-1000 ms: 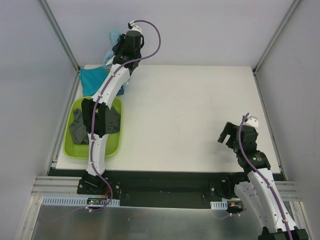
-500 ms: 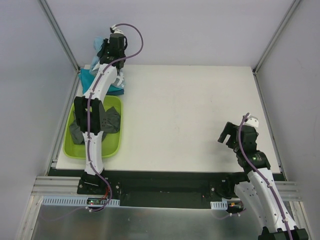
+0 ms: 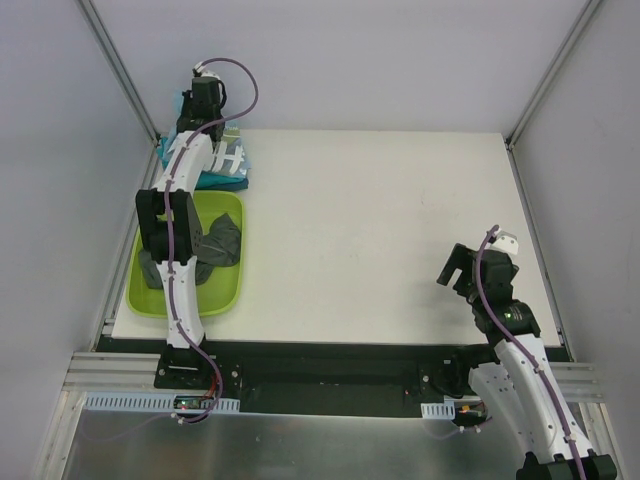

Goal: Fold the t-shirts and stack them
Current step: Put the neatly folded tshirt into the corner of the board with the left arm

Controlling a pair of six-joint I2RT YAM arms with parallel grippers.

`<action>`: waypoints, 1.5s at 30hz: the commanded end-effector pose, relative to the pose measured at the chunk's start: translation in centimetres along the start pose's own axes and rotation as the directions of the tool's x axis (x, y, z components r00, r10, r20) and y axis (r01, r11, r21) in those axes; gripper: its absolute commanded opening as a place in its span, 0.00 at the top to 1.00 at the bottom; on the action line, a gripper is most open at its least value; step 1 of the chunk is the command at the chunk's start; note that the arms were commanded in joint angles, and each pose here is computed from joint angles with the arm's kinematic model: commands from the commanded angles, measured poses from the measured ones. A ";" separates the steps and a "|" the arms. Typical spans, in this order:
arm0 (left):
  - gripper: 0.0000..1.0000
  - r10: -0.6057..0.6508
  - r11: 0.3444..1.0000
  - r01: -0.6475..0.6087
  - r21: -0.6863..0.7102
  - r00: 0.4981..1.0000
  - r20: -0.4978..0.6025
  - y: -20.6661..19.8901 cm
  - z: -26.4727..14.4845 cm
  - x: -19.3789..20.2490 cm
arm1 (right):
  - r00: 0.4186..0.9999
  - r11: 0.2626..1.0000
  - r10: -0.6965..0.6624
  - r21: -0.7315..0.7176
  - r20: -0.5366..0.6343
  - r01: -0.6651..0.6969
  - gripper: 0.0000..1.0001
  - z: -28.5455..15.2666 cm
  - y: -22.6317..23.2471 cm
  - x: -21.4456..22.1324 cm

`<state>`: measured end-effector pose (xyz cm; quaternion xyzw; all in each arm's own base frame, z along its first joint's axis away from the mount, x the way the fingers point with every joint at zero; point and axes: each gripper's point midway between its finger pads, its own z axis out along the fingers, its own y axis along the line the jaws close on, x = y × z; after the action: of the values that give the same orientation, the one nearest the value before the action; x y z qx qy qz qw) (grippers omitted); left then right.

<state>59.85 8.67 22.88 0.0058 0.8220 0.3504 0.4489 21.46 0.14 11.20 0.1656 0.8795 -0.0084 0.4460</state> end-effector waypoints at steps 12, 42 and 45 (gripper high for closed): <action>1.00 -0.098 0.995 0.098 -0.011 0.995 -0.024 2.2 5.4 3.6 | 0.999 0.999 0.006 0.043 0.041 -0.007 0.04 0.2 -0.8 -0.8; 0.01 -0.590 0.483 0.348 0.803 0.807 0.005 -4.3 -26.1 -10.3 | 0.997 0.997 0.034 -0.074 0.070 -0.029 0.04 -0.8 0.9 -1.1; 0.01 -0.592 0.289 0.336 0.896 0.799 -0.109 -7.1 -32.2 -10.0 | 0.997 0.993 0.041 -0.116 0.073 -0.032 0.04 -1.1 1.5 -1.1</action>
<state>49.26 -11.29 36.63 0.0348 0.7856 -0.0819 0.6123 21.40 0.68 12.54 0.1627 0.8646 0.0186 0.4750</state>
